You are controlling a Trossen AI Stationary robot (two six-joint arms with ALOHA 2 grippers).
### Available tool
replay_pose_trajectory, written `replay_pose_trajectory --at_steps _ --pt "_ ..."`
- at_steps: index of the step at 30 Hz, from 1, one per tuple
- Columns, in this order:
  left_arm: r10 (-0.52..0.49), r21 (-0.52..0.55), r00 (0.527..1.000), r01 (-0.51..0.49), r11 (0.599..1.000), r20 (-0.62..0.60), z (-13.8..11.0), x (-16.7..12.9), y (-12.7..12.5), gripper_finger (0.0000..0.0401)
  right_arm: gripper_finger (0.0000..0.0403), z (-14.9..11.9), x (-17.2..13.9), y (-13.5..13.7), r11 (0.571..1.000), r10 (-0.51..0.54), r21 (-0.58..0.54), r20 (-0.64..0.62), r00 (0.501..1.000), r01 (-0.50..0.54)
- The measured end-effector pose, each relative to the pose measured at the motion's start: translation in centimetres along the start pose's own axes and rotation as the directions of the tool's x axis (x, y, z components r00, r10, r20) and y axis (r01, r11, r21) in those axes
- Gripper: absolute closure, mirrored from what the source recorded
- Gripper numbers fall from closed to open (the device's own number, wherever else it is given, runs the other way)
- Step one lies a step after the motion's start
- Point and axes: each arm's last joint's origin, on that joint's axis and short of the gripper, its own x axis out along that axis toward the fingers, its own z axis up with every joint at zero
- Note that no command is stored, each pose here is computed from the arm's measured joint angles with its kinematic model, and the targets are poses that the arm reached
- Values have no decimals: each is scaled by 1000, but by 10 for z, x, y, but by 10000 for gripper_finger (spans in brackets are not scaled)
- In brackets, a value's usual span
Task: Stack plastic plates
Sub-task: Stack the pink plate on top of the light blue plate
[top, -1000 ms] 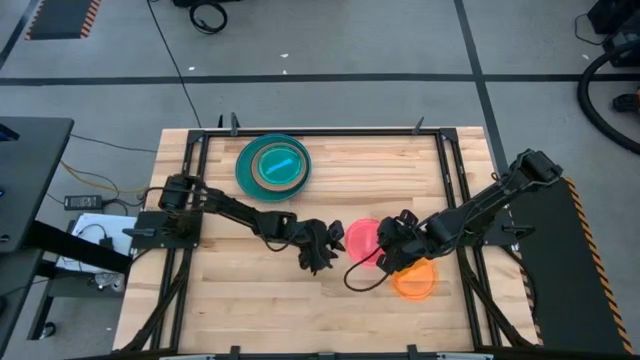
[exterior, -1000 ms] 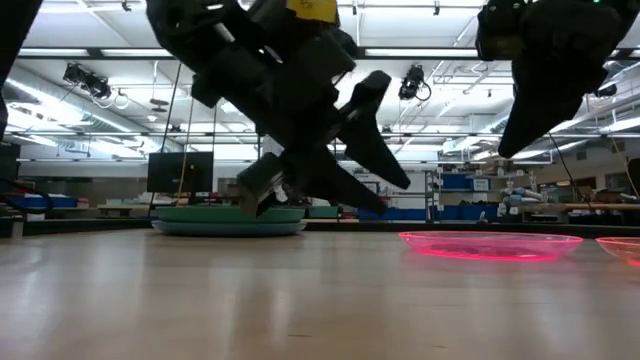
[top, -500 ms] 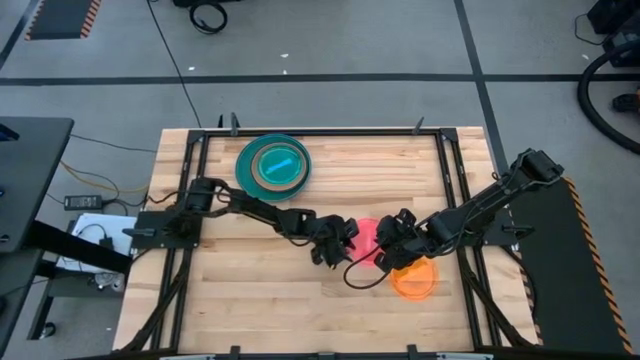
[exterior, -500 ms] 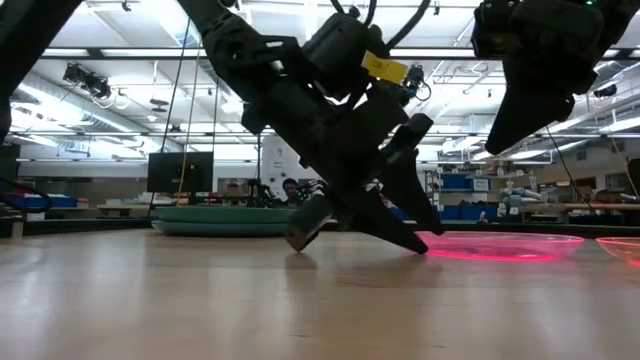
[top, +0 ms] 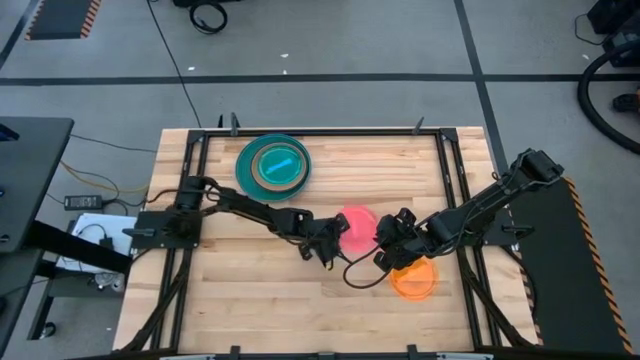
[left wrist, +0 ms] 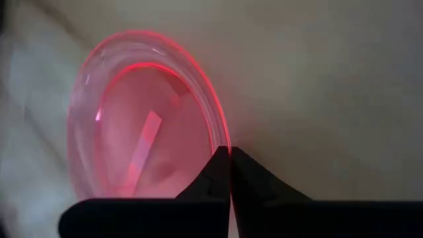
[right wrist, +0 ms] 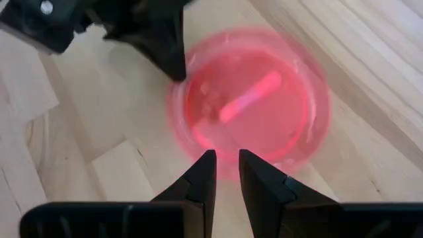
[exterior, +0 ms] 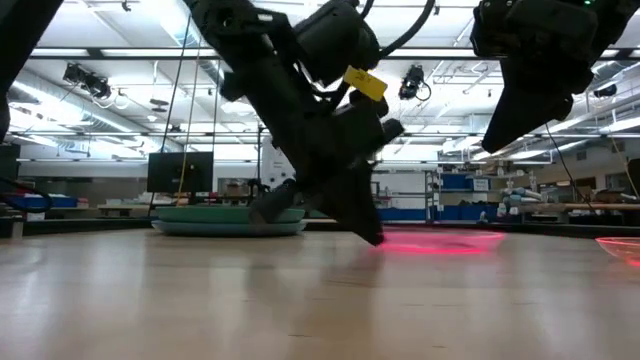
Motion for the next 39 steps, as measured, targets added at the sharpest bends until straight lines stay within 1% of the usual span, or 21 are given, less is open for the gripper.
replay_pose_trajectory --at_steps 2,4,6,8,10,14,16,19,21,23,26,28,31,33,38,39 --pt "-2 -41 996 -1 999 -91 -4 -14 2 397 326 0 0 0 1000 1 5 0 1000 -1" --pt "9 -100 984 -28 995 -180 -7 -28 7 397 326 0 0 0 1000 2 8 0 1000 -2" --pt "-33 -165 964 -12 986 -265 -16 -41 7 398 326 0 0 1 1000 7 8 4 1000 -7" --pt "-76 -234 946 0 972 -315 -25 -50 7 398 326 1 0 1 1000 11 7 7 1000 -11" --pt "-92 -295 931 -17 955 -353 -30 -61 9 399 326 1 0 2 1000 15 1 10 1000 -15" --pt "-73 -366 905 -95 926 -418 -36 -82 16 399 326 2 0 2 1000 14 -10 18 1000 -14" --pt "-76 -407 901 -117 906 -428 -41 -92 19 399 326 2 0 2 1000 16 -18 20 1000 -16" --pt "-74 -477 895 -163 864 -441 -51 -103 27 399 326 3 0 3 999 27 -24 28 999 -26" --pt "-69 -498 891 -186 847 -449 -59 -108 28 399 326 4 0 4 999 30 -27 44 999 -29" --pt "-35 -518 896 -223 826 -442 -68 -114 27 399 326 5 0 5 999 31 -33 56 998 -29" --pt "-46 -552 886 -245 797 -461 -90 -119 14 399 326 6 0 6 998 44 -41 66 997 -41" --pt "-36 -586 882 -281 760 -469 -105 -122 7 400 326 6 0 6 998 46 -51 66 997 -42" --pt "-30 -625 879 -313 715 -475 -125 -129 -1 400 326 8 1 6 997 53 -54 63 997 -50" --pt "-53 -646 872 -317 695 -486 -140 -130 -9 400 326 9 2 6 996 66 -56 54 996 -63" --pt "-84 -704 879 -315 636 -469 -171 -129 -13 400 326 14 3 7 995 87 -46 73 994 -84" --pt "-71 -713 883 -325 621 -464 -176 -127 -13 399 326 13 3 7 995 87 -55 72 994 -83"
